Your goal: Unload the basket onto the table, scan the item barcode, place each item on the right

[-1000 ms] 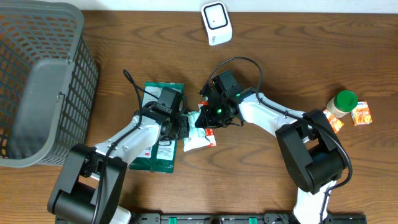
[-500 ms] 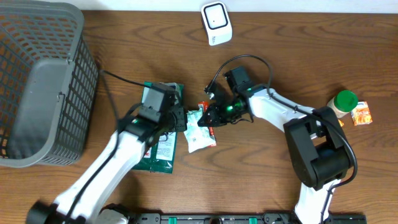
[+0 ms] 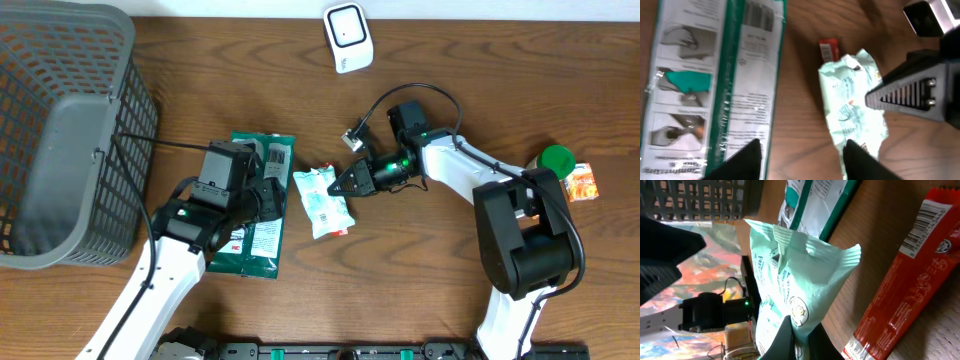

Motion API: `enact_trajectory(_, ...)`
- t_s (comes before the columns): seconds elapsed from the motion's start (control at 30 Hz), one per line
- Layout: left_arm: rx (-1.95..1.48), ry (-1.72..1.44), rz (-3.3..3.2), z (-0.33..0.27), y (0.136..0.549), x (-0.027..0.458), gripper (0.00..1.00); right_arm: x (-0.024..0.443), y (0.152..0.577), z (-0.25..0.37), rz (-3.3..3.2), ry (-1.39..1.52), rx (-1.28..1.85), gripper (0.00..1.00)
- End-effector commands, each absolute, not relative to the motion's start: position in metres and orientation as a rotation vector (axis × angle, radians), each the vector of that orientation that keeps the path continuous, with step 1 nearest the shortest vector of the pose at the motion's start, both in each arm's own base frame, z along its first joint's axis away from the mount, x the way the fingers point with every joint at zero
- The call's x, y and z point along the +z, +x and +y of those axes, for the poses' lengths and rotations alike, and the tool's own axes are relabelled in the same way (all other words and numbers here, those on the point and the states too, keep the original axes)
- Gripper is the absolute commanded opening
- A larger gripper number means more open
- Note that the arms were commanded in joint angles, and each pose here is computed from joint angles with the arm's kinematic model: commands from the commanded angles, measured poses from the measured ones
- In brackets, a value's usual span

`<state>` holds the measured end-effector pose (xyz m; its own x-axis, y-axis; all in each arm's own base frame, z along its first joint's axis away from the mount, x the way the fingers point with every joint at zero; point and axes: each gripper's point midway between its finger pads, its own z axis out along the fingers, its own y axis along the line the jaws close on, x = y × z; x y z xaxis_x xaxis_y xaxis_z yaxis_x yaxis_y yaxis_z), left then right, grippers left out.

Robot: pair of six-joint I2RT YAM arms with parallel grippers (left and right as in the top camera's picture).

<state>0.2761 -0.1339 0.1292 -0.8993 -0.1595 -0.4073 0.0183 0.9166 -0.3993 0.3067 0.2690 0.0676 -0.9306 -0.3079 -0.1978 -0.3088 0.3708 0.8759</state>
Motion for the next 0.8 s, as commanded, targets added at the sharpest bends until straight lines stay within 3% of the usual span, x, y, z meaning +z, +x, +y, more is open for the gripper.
enact_trajectory(0.0, -0.599, -0.033, 2.662, -0.142, 0.276, 0.126, 0.58, 0.086, 0.302, 0.272, 2.485, -0.641, 1.790, 0.01)
enact_trajectory(0.33, -0.899, 0.077, 2.678, -0.182, 0.276, 0.119, 0.60, 0.105, 0.293, 0.279, 2.360, -0.692, 1.941, 0.01)
enact_trajectory(0.77, -0.915, 0.098, 2.618, -0.187, 0.287, 0.126, 0.61, 0.128, 0.281, 0.290, 2.198, -0.776, 2.102, 0.01)
